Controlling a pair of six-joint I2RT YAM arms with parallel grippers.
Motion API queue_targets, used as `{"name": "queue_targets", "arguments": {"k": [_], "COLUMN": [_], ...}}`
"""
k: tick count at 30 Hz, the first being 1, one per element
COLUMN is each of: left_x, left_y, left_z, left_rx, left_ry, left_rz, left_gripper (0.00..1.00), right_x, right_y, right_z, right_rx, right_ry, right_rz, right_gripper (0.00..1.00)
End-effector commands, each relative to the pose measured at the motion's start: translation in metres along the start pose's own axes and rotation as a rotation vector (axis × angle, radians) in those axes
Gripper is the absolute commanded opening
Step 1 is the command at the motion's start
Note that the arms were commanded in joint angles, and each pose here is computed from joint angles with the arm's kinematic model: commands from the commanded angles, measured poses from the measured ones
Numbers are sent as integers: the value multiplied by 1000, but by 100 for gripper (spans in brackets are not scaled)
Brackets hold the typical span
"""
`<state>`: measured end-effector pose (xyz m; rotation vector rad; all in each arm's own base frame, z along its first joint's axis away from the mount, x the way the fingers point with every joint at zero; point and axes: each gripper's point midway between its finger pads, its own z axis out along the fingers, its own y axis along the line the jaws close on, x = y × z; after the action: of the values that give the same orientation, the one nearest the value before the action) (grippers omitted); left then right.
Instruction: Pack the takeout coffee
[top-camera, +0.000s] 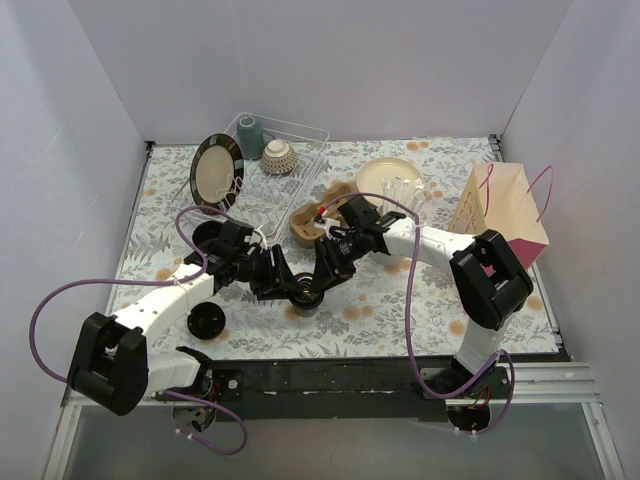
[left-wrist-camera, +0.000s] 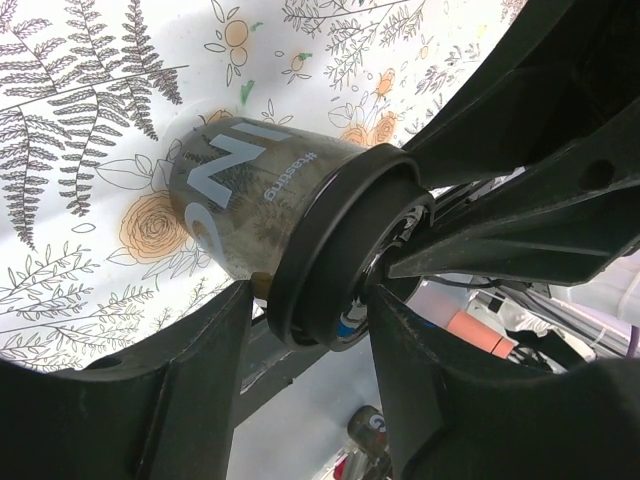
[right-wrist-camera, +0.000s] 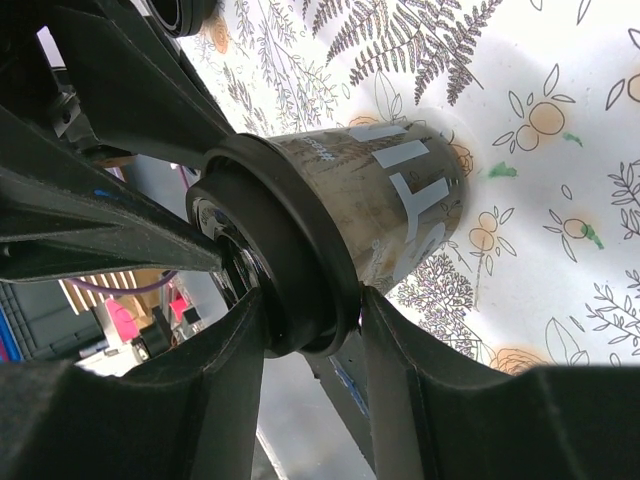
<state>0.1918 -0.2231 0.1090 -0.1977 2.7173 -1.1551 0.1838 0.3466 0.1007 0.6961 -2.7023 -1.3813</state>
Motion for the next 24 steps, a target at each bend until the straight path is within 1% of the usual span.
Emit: {"name": "queue_targets", "arguments": {"k": [1, 3, 7, 11, 14, 21, 24], "left_x": [0, 0, -7, -15, -13, -1, -1], "left_y": [-11, -7, 9, 19, 25, 48, 53], "left_z": [1, 3, 8, 8, 11, 15, 16], "left_rx": [36, 21, -63, -134, -157, -226, -245], "left_ry": [-4, -6, -36, -64, -39, 7, 17], "left_rz": [33, 30, 29, 43, 51, 47, 60], "left_gripper": [49, 48, 43, 42, 40, 39, 38], "right_x": [14, 15, 16, 15, 12, -18, -27], "right_y": [-55, -55, -53, -51, -45, -16, -10], "right_z": [13, 14, 12, 10, 7, -17, -29], "right_rx": [211, 208, 206, 206, 194, 150, 128], "right_ry": [-4, -3, -7, -16, -29, -106, -137], "right_rz": [55, 58, 58, 54, 47, -15, -23], "right_gripper": [24, 25, 25, 26, 31, 46, 49]}}
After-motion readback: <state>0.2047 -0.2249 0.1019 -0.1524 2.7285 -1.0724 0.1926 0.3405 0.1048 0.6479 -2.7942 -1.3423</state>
